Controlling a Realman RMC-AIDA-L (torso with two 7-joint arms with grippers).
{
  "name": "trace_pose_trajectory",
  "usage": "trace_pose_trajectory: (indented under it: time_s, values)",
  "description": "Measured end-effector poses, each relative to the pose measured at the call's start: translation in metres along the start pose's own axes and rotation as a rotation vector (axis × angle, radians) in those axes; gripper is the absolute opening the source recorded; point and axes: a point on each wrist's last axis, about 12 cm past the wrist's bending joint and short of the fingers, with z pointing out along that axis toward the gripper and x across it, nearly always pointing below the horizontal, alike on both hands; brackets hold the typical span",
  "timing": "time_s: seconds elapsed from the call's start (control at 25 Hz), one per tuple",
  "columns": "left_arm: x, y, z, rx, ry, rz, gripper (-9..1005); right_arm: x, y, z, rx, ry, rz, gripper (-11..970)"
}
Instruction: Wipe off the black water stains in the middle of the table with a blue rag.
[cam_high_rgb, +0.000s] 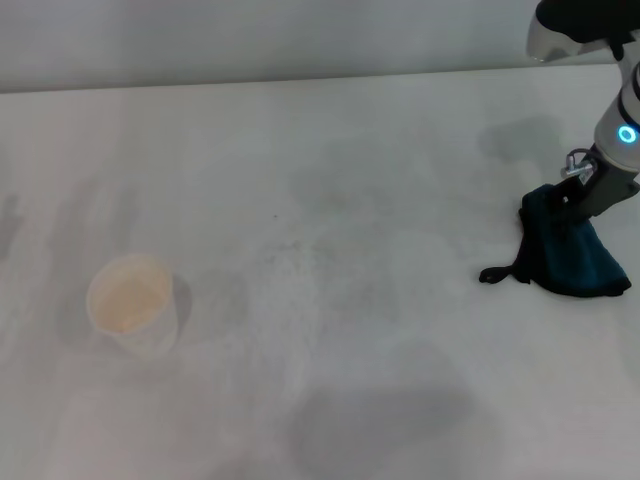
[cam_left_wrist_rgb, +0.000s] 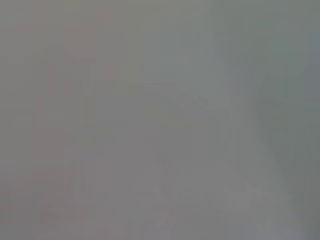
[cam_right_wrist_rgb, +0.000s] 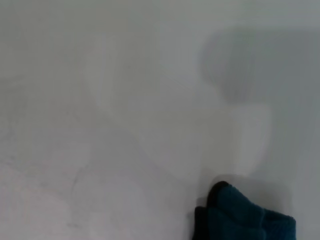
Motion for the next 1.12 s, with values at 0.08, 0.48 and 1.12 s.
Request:
trace_pose_trajectory:
  time_s: [0.08,0.48,1.12]
  values:
    - [0.0,0.0,0.0,0.0,0.001,0.0,846,0.001,-0.001,0.001,-0.001,0.0,0.005,238]
    - [0.001,-0.004,-0.002,-0.002,0.011,-0.005,846,-0.003,-0.012,-0.011,-0.009,-0.079,0.015,319]
    - [-0.002,-0.014,0.014,-0.044,0.024,-0.057,846,0.019,-0.107,-0.024,-0.309,-0.689,0.135,390]
